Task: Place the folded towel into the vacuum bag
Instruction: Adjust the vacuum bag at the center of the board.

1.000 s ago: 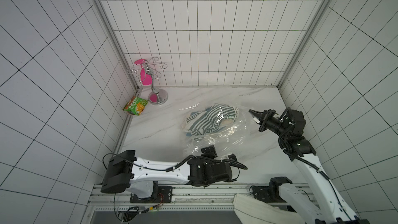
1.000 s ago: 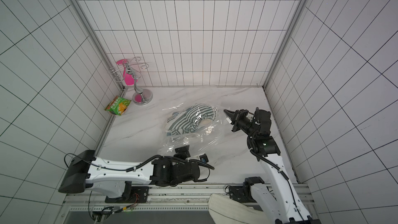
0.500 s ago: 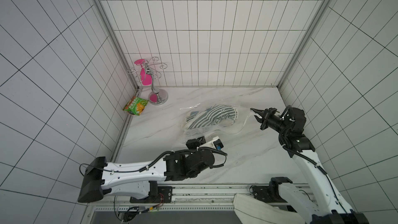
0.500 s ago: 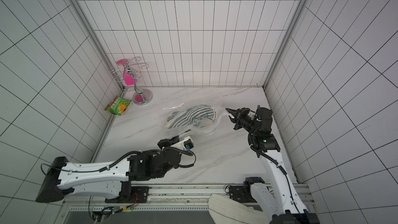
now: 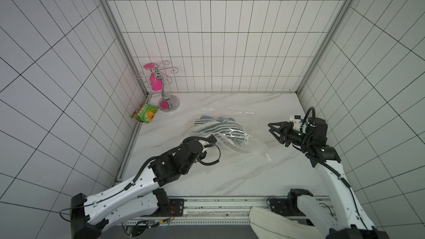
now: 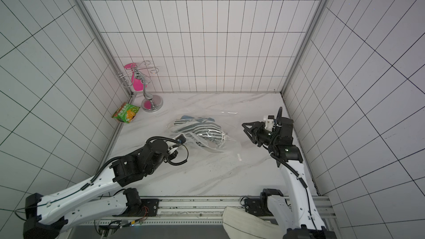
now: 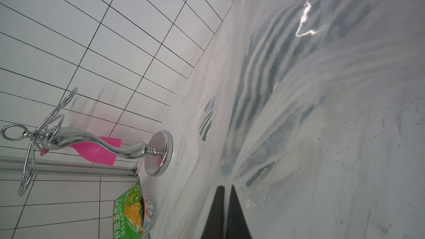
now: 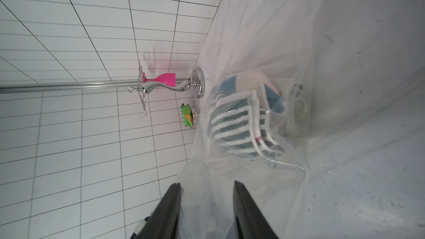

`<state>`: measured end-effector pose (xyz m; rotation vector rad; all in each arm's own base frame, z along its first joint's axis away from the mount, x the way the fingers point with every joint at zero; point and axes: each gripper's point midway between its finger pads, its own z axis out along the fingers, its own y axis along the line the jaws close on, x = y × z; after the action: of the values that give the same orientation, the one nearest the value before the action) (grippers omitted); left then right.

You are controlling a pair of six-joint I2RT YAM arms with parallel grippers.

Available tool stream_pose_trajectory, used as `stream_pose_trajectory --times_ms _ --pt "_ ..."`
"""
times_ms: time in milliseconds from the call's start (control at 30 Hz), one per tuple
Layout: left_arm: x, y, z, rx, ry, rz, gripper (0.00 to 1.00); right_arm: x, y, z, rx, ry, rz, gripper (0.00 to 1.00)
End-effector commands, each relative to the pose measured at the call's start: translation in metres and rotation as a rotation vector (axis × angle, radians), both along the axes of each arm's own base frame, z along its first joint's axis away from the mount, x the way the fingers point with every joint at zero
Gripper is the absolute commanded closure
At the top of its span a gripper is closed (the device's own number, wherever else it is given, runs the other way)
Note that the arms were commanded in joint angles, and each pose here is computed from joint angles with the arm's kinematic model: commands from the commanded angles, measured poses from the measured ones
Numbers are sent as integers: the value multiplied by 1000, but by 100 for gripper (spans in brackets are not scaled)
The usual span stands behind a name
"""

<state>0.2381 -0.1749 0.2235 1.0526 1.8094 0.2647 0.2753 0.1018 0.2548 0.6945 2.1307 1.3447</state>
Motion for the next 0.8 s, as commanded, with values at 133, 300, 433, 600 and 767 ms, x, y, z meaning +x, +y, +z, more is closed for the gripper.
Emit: stream_pose_trajectory --times_ms 133,300,433,600,767 --pt "13 19 0 -50 27 58 100 -26 -30 -36 -482 -146 54 53" --pt "27 37 2 -68 31 149 100 -49 -22 -39 -665 -405 63 51" --pt "43 47 2 -88 46 219 100 -59 -15 -22 -706 -625 48 51" --pt "66 67 10 -162 68 348 100 -60 11 -36 -829 -630 310 56" --pt "83 78 16 -203 83 425 100 -72 15 -71 -1202 -604 623 57"
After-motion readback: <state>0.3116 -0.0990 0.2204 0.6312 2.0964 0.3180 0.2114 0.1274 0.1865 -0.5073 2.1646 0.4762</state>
